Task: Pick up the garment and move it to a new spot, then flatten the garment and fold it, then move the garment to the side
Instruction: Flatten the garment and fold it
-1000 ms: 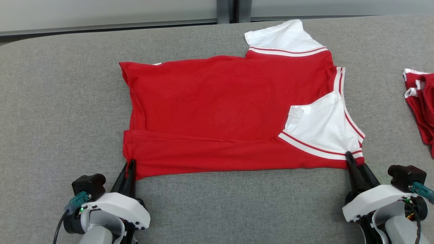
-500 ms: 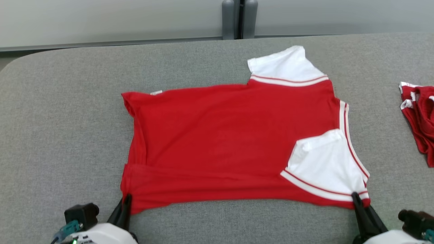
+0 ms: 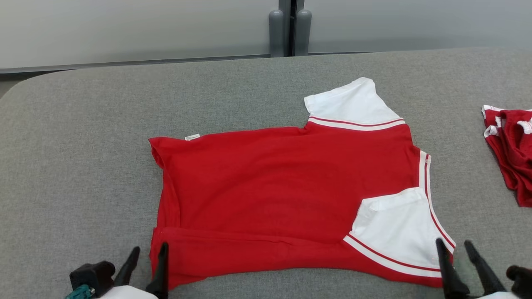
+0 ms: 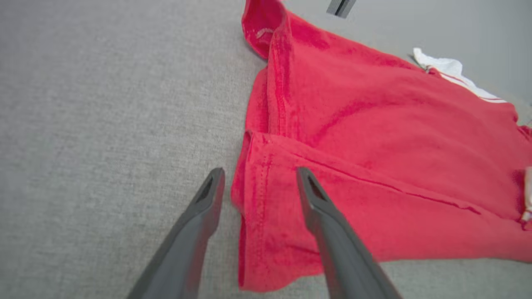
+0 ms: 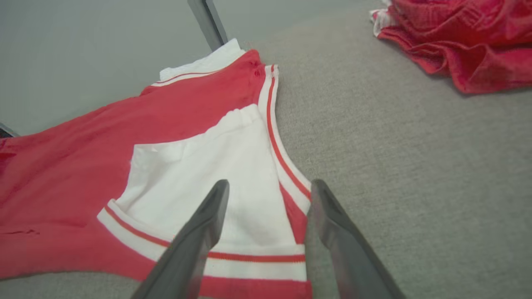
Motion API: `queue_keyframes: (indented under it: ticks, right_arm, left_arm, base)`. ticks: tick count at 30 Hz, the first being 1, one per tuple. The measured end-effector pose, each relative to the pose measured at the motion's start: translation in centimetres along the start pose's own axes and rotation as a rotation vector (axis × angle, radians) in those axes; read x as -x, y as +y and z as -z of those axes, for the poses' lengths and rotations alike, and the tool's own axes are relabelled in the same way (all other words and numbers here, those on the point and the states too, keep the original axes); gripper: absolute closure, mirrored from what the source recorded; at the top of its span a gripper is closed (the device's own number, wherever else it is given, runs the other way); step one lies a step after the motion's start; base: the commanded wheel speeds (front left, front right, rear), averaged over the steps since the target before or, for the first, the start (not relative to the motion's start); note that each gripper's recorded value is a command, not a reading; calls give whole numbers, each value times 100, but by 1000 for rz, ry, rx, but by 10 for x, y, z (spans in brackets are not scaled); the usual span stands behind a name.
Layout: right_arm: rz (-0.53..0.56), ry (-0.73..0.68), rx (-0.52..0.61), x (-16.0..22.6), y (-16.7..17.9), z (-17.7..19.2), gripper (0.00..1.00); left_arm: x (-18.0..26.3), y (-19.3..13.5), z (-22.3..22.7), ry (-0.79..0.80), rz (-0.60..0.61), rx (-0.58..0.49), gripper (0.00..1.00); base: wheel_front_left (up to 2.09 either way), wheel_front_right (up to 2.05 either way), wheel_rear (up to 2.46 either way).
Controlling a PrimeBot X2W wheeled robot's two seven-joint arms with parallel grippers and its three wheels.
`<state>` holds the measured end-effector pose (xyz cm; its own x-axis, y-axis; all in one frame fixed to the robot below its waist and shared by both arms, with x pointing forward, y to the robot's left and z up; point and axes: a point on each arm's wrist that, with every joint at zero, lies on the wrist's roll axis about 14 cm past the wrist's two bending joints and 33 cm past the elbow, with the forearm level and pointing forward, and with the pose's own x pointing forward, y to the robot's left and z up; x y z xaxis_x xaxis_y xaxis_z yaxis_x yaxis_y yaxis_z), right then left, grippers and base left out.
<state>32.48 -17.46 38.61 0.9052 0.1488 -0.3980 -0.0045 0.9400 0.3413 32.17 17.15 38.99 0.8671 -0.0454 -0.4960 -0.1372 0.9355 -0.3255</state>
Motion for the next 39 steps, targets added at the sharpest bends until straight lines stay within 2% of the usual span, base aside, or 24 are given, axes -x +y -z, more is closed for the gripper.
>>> queue_keyframes:
  ticks: [7,12,25,29,35,38,39]
  right_arm:
    - [-94,-290,185,-19,27,-95,0]
    - [-147,-343,262,-23,47,-124,0]
    - [-148,-324,243,-29,53,-125,0]
    - [-148,-317,233,-38,53,-124,0]
    - [-142,-278,207,-54,49,-112,0]
    - [-123,-245,188,-60,41,-100,0]
    - [-118,-237,183,-61,39,-97,0]
  left_arm:
    - [-12,-15,-77,-324,24,-85,0]
    - [-14,-31,-116,-483,49,-146,0]
    - [-45,-45,-109,-417,93,-176,0]
    - [-75,-53,-110,-352,122,-158,0]
    - [-129,-31,-94,-193,42,-103,0]
    - [-151,-27,-81,-123,29,-38,0]
    - [-155,-26,-77,-103,24,-28,60]
  base:
    - [0,0,0]
    - [0,0,0]
    - [0,0,0]
    - [0,0,0]
    - [0,0,0]
    - [0,0,0]
    - [0,0,0]
